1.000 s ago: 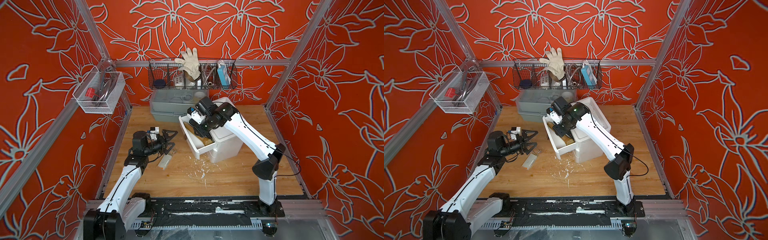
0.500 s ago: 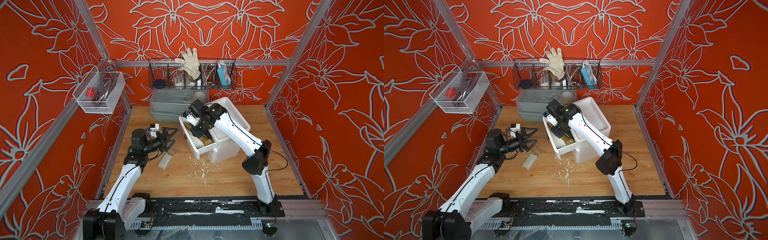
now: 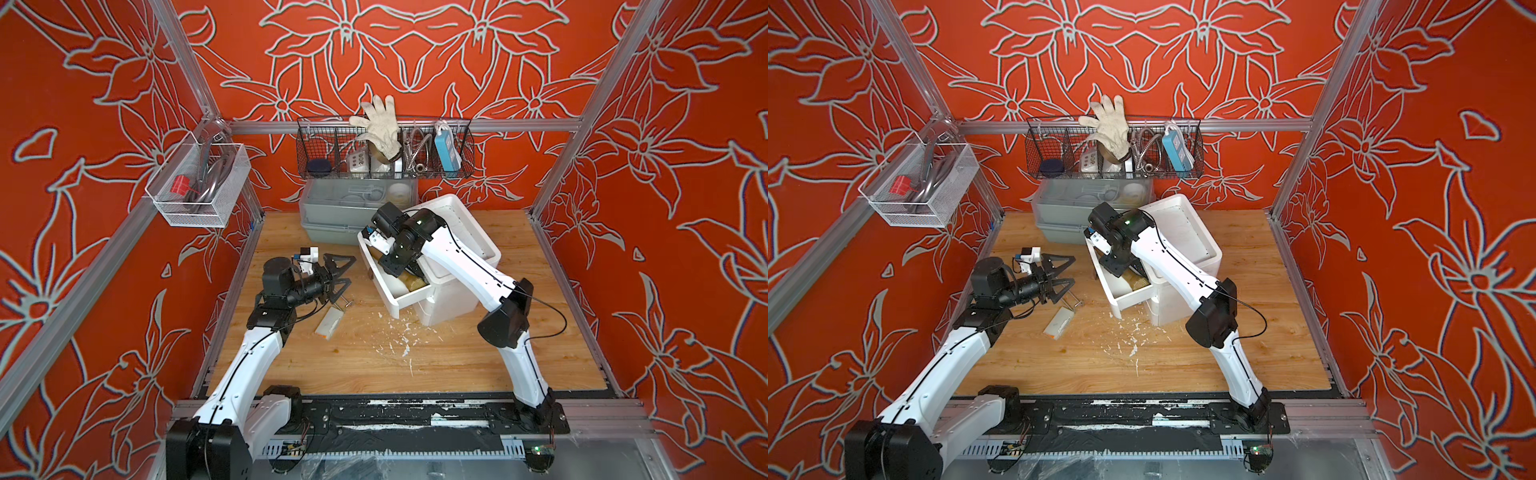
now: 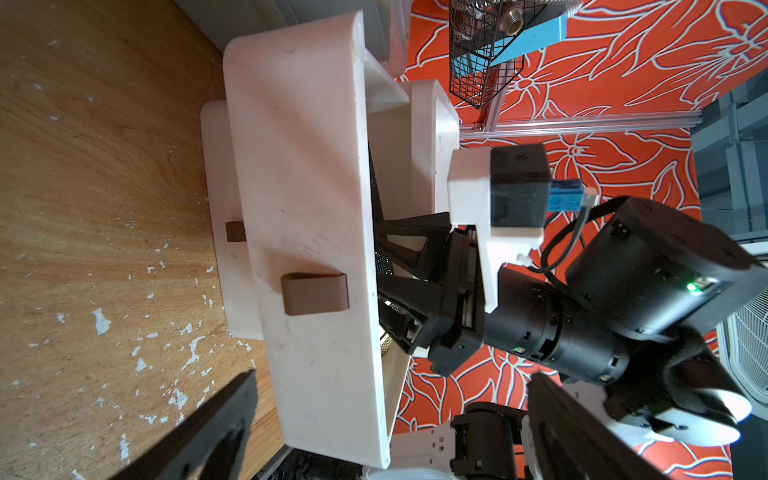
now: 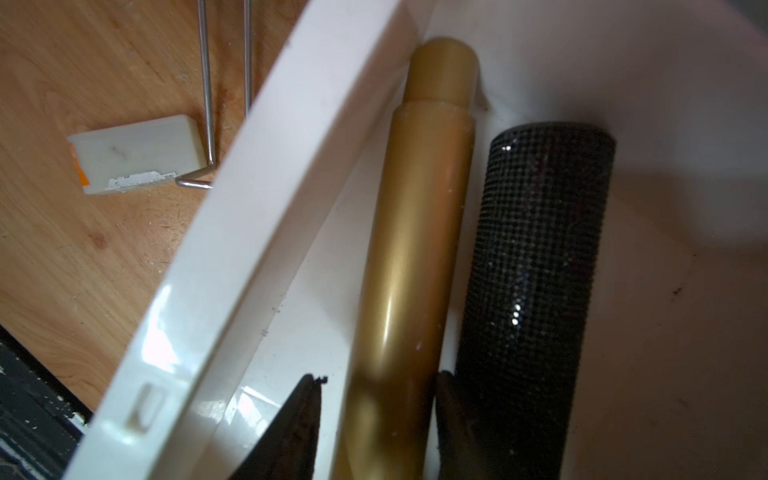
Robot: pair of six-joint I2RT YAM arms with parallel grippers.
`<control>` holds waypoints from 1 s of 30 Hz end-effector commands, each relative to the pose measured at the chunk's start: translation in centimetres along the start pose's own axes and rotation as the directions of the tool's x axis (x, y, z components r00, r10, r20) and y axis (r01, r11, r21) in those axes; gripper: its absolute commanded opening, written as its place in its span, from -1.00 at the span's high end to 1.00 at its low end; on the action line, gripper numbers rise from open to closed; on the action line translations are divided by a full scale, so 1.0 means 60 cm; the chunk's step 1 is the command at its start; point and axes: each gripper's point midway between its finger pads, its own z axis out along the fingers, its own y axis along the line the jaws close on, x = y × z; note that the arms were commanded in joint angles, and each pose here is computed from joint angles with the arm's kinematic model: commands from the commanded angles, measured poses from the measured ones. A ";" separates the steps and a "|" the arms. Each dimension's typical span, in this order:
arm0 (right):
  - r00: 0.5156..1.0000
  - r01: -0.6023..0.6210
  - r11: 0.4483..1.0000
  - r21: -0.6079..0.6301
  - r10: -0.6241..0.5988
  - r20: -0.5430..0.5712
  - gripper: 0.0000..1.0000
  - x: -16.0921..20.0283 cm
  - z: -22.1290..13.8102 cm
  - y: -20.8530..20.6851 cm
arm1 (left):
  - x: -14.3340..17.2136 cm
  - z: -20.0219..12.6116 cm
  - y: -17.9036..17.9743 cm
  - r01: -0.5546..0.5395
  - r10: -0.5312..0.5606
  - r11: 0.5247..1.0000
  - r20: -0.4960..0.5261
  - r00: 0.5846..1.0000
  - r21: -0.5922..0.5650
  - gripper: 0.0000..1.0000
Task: Take the microphone out of the drawer
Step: Pick up the microphone from the drawer.
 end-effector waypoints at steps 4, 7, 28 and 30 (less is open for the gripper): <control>0.996 0.005 1.000 0.019 -0.004 -0.090 0.41 0.026 0.031 -0.010 | -0.002 -0.002 -0.014 -0.034 0.034 0.999 -0.001 0.999 0.025 -1.00; 0.997 0.000 1.000 0.026 0.003 -0.083 0.60 0.025 0.030 -0.012 | -0.002 -0.002 -0.012 -0.032 0.032 0.999 0.000 0.999 0.023 -1.00; 0.983 0.010 0.998 0.062 0.002 -0.184 -0.05 0.055 0.053 -0.015 | -0.002 -0.002 -0.012 -0.031 0.031 0.999 0.003 1.000 0.025 -1.00; 0.980 0.013 0.997 0.072 0.002 -0.197 -0.05 0.058 0.062 -0.018 | -0.003 -0.002 -0.015 -0.031 0.031 0.999 0.003 1.000 0.029 -1.00</control>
